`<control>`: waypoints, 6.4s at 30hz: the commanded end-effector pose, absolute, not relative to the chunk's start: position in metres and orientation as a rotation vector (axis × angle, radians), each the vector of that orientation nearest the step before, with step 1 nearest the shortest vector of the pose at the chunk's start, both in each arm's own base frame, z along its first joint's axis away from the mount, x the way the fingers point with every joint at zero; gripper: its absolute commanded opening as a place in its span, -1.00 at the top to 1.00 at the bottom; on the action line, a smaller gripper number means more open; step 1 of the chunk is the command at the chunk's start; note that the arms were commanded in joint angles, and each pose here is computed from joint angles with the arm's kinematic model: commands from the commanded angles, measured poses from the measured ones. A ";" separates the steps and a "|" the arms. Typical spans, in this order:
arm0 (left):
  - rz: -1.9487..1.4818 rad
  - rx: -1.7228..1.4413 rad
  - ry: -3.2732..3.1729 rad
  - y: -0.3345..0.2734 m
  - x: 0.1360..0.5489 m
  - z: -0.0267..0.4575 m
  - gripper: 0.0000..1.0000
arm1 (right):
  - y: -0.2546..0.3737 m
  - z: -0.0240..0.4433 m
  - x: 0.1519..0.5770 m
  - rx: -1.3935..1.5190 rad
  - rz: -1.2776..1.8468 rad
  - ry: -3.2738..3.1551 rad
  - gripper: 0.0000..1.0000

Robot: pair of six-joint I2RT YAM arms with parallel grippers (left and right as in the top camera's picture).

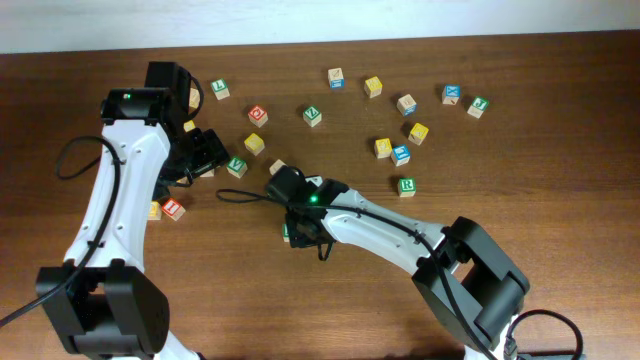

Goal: Spell out RSS
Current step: 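Lower the S block beside the R block and release it, then raise the right gripper and retract it to the right, then swing the left gripper over the left cluster to a yellow S block, then close the left gripper on the yellow S block and lift it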

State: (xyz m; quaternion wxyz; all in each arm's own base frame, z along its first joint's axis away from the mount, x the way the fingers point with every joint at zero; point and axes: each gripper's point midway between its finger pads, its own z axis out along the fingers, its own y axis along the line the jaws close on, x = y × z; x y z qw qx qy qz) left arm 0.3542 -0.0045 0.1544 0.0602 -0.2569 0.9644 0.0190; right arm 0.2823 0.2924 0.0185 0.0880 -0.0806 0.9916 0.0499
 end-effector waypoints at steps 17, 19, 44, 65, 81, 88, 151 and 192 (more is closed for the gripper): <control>0.075 -0.776 2.905 0.000 0.356 0.157 -0.98 | 0.296 0.008 0.268 -0.238 0.127 2.971 0.34; 0.075 -0.776 2.905 0.000 0.356 0.157 -0.98 | 0.297 0.009 0.268 -0.237 0.132 2.968 0.34; 0.075 -0.776 2.905 0.000 0.356 0.157 -0.98 | 0.295 0.015 0.275 -0.302 0.100 2.929 0.22; 0.075 -0.776 2.905 0.000 0.356 0.157 -0.98 | 0.095 0.183 0.342 0.329 0.093 2.672 -0.67; 0.075 -0.776 2.905 0.000 0.356 0.157 -0.98 | -0.120 0.173 0.306 1.168 -0.186 2.545 -0.97; 0.065 -0.777 2.907 -0.001 0.356 0.157 -0.98 | -0.120 0.173 0.306 1.168 -0.186 2.545 -0.97; 0.052 -0.731 2.642 -0.086 0.499 0.009 0.18 | -0.120 0.173 0.306 1.168 -0.186 2.545 -0.97; -0.310 -0.043 3.099 -0.282 0.323 0.087 0.55 | -0.120 0.173 0.306 1.168 -0.186 2.545 -0.97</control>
